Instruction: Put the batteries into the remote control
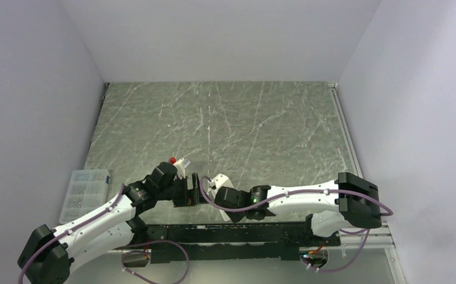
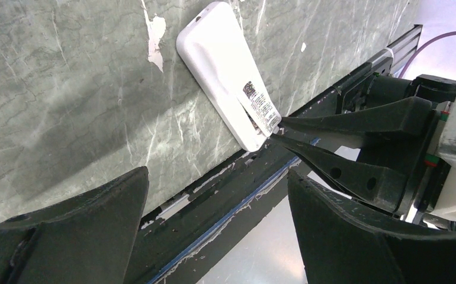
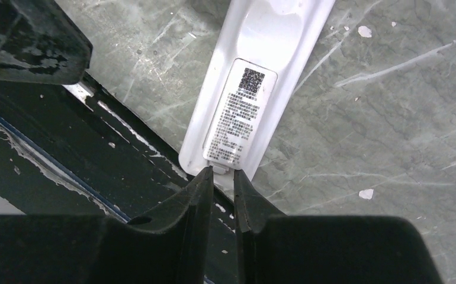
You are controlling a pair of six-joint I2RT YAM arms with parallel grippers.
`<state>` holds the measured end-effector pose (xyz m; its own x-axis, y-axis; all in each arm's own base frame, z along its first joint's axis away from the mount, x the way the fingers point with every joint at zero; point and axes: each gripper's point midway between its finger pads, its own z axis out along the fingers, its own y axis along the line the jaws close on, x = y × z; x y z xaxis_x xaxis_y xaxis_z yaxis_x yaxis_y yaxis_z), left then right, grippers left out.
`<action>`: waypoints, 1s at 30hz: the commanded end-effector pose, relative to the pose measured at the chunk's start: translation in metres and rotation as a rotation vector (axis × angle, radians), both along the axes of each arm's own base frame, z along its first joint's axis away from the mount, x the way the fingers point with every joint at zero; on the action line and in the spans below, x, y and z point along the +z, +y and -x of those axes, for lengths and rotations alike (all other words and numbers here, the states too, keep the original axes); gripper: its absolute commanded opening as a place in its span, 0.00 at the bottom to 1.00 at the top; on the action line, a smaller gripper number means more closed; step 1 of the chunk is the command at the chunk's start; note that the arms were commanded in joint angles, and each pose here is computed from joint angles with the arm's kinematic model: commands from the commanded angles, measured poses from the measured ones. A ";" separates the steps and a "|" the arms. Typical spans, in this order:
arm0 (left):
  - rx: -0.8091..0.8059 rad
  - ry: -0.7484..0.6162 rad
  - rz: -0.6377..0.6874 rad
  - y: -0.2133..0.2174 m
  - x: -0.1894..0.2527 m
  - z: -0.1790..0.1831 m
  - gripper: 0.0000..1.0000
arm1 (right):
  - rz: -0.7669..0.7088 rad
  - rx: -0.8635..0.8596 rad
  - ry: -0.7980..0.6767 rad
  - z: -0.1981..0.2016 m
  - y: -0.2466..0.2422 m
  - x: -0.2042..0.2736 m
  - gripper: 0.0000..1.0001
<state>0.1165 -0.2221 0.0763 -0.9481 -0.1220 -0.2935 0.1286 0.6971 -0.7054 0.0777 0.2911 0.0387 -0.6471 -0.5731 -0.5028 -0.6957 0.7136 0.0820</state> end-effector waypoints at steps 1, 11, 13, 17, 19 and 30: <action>-0.014 -0.028 0.022 -0.003 0.006 -0.002 0.92 | -0.055 -0.009 -0.039 -0.009 0.018 0.017 0.21; -0.015 -0.029 0.022 -0.002 0.006 -0.002 0.92 | -0.044 -0.010 -0.024 -0.008 0.020 0.012 0.21; -0.015 -0.029 0.021 -0.001 0.006 -0.001 0.92 | -0.038 -0.008 -0.020 -0.007 0.020 0.010 0.21; -0.014 -0.029 0.020 -0.001 0.005 -0.002 0.92 | -0.040 -0.002 -0.016 -0.007 0.022 0.009 0.21; -0.016 -0.027 0.022 -0.002 0.005 -0.001 0.92 | -0.038 -0.001 -0.016 -0.006 0.022 0.009 0.22; -0.015 -0.026 0.024 -0.002 0.004 -0.002 0.92 | -0.034 -0.015 -0.041 -0.011 0.018 0.019 0.33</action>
<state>0.1171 -0.2220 0.0771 -0.9471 -0.1247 -0.2957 0.1291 0.6954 -0.7069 0.0797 0.2980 0.0373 -0.6464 -0.5797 -0.4961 -0.6959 0.7146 0.0717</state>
